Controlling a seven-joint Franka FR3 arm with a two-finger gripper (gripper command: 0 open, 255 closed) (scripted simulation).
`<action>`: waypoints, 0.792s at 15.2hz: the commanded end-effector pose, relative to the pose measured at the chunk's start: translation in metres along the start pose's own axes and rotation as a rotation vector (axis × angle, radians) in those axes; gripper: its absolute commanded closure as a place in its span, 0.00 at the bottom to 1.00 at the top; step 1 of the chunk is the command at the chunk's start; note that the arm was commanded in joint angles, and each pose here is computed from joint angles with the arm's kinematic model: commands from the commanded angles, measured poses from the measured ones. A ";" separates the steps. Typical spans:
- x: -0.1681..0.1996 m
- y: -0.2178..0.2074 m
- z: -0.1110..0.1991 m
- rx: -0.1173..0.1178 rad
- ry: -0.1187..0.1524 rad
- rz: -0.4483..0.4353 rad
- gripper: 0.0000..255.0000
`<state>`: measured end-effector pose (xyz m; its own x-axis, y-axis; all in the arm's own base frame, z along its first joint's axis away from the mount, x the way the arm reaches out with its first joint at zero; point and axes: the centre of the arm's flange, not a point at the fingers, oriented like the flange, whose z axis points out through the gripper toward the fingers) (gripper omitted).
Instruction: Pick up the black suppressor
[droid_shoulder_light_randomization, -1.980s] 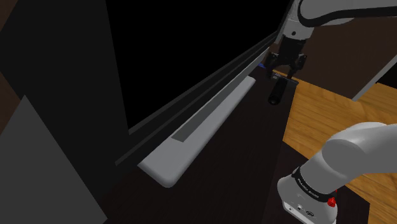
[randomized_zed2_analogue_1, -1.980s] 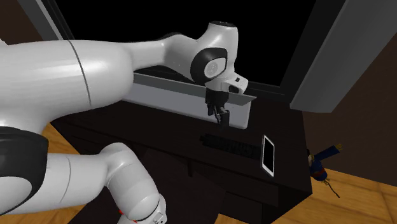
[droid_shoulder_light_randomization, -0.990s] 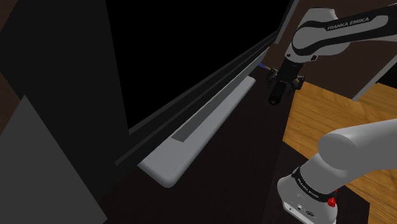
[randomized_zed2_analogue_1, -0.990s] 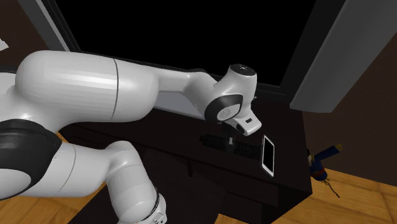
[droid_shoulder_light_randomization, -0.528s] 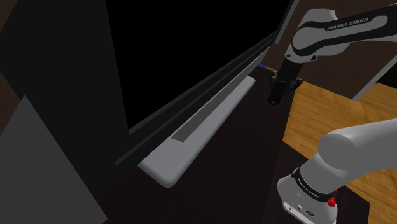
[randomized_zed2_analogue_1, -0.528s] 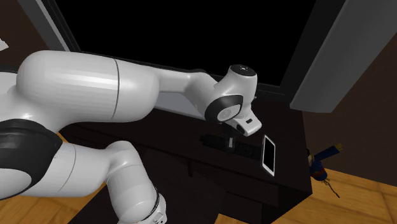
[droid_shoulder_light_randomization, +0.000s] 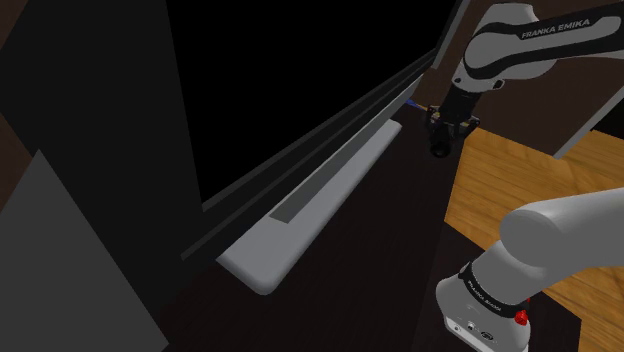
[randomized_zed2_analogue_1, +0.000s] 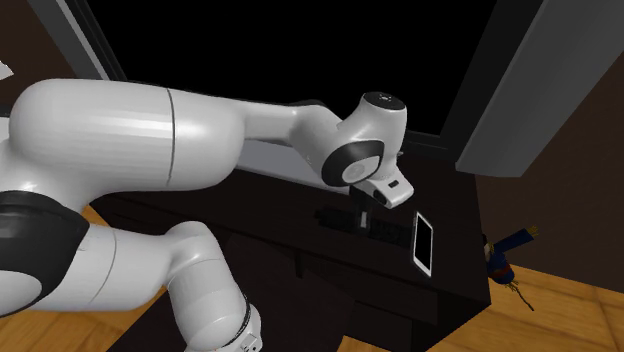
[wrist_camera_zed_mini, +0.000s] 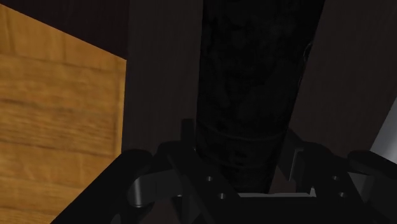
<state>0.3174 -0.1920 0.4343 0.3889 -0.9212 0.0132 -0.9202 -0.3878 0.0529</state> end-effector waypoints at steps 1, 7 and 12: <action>0.000 0.000 -0.012 0.000 0.000 0.000 1.00; 0.000 0.002 -0.043 0.000 0.000 0.000 1.00; 0.000 0.003 -0.060 0.000 0.000 0.000 1.00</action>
